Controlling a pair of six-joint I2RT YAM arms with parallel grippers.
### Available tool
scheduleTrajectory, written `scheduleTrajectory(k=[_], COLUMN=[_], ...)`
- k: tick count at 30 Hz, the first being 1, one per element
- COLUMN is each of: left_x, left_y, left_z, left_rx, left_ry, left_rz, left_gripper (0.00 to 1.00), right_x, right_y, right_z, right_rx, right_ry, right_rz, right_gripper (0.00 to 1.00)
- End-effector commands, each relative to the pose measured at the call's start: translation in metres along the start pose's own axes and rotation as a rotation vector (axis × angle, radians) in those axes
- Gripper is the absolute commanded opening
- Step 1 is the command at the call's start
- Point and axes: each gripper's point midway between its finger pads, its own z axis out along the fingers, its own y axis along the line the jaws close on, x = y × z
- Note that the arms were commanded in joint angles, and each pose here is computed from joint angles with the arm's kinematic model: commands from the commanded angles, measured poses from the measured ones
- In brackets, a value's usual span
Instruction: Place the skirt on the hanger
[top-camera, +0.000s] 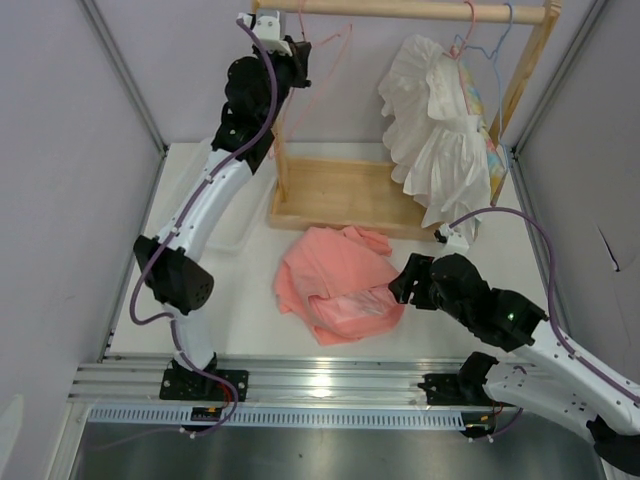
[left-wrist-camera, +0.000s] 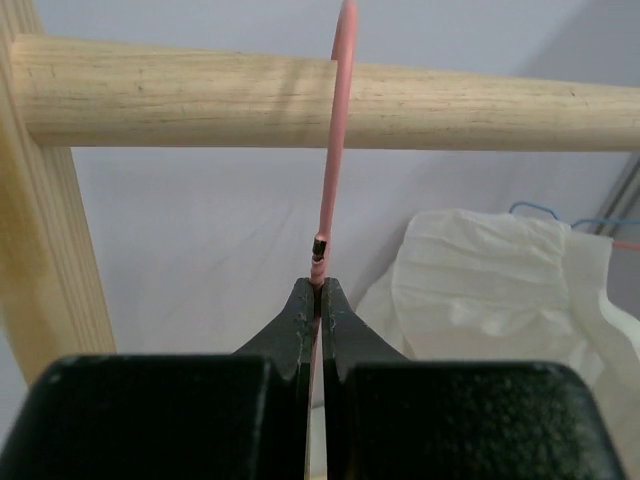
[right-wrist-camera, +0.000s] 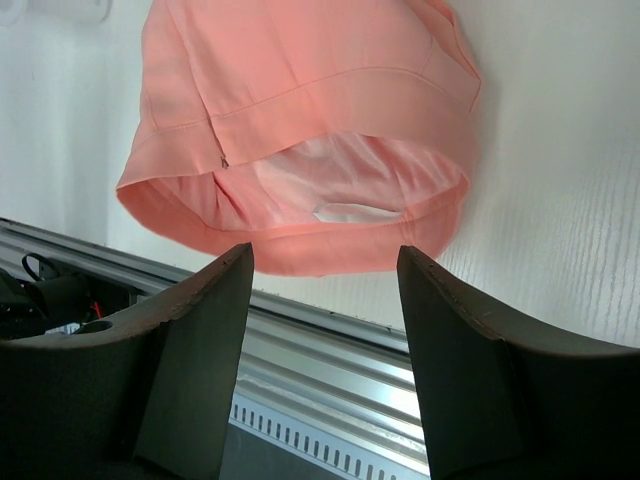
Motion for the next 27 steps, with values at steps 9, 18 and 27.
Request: scheduleTrajectory(k=[9,18,27], left_x=[-0.047,-0.030,-0.044], left_y=[-0.018,-0.025,-0.018], left_z=[-0.092,-0.185,-0.150], left_rx=[0.228,0.297,0.268], left_ry=[-0.008,0.087,-0.005], left_rz=[0.017,0.021,0.020], left_gripper=[0.00,0.00,0.00], right_x=[0.003,0.050,0.053], right_y=[0.004,0.011,0.004], right_z=[0.013,0.041,0.058], right_rx=[-0.011,-0.019,0.032], right_ry=[0.026,0.143,0.150], right_rz=[-0.019,-0.062,-0.093], right_gripper=[0.59,0.45,0.45])
